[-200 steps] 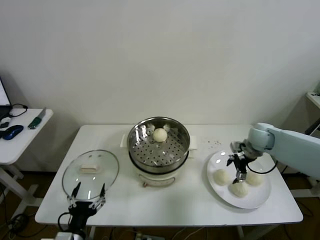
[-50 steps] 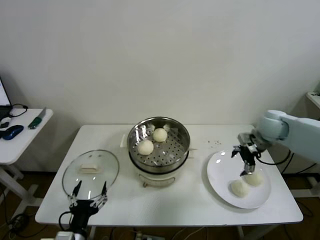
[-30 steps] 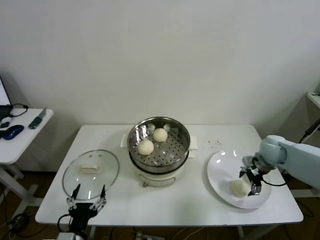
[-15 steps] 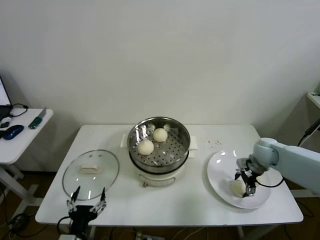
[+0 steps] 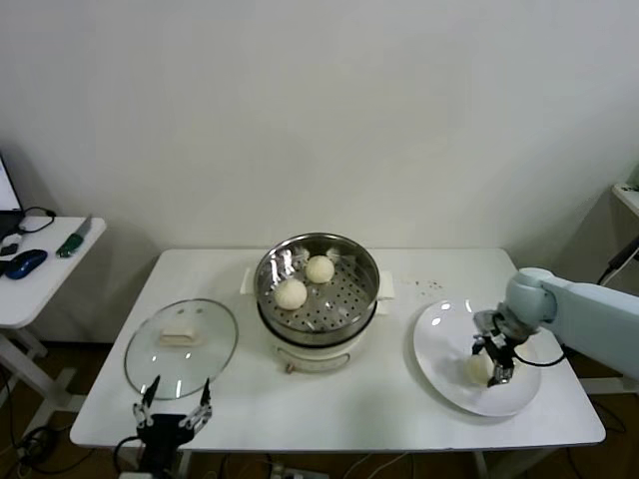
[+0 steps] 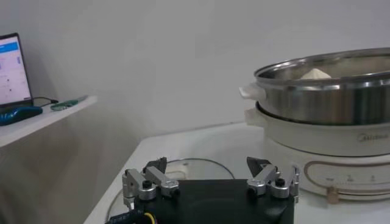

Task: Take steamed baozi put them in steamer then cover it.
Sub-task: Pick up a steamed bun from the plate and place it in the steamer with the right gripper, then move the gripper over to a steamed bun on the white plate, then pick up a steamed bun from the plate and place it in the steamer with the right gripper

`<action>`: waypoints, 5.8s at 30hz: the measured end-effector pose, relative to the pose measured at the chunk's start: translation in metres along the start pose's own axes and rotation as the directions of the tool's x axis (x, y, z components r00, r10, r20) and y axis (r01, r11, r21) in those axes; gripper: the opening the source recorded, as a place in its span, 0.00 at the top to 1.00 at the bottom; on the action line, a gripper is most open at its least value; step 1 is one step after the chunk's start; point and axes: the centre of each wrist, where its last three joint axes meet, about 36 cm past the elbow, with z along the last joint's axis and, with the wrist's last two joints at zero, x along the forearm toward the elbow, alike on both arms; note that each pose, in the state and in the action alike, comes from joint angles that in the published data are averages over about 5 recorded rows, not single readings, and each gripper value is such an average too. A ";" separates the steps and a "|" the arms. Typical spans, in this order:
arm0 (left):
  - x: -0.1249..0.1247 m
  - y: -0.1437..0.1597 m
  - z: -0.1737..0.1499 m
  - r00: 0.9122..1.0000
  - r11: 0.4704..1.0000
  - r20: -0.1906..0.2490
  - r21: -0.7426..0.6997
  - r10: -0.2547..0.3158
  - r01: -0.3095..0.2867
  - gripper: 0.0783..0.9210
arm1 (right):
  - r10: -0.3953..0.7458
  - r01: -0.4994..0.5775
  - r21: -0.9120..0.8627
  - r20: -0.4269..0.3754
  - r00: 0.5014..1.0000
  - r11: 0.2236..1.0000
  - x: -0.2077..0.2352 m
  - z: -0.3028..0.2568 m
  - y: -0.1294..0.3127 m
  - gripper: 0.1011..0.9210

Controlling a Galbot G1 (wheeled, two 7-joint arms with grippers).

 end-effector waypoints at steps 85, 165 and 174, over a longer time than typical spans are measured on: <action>0.006 0.012 0.019 1.000 0.999 -0.018 0.044 -0.002 0.003 0.12 | 0.157 0.043 0.974 -0.080 0.984 0.223 0.154 -0.340 -0.131 0.12; 0.010 0.003 0.017 0.999 0.999 -0.019 -0.029 0.027 -0.027 0.12 | 0.074 -0.081 -0.164 -0.049 0.996 0.983 -0.028 0.083 0.019 0.26; 0.011 0.001 0.016 0.999 0.999 -0.010 -0.020 0.036 -0.036 0.12 | 0.106 -0.109 -0.186 -0.024 0.994 0.976 -0.004 0.079 0.008 0.28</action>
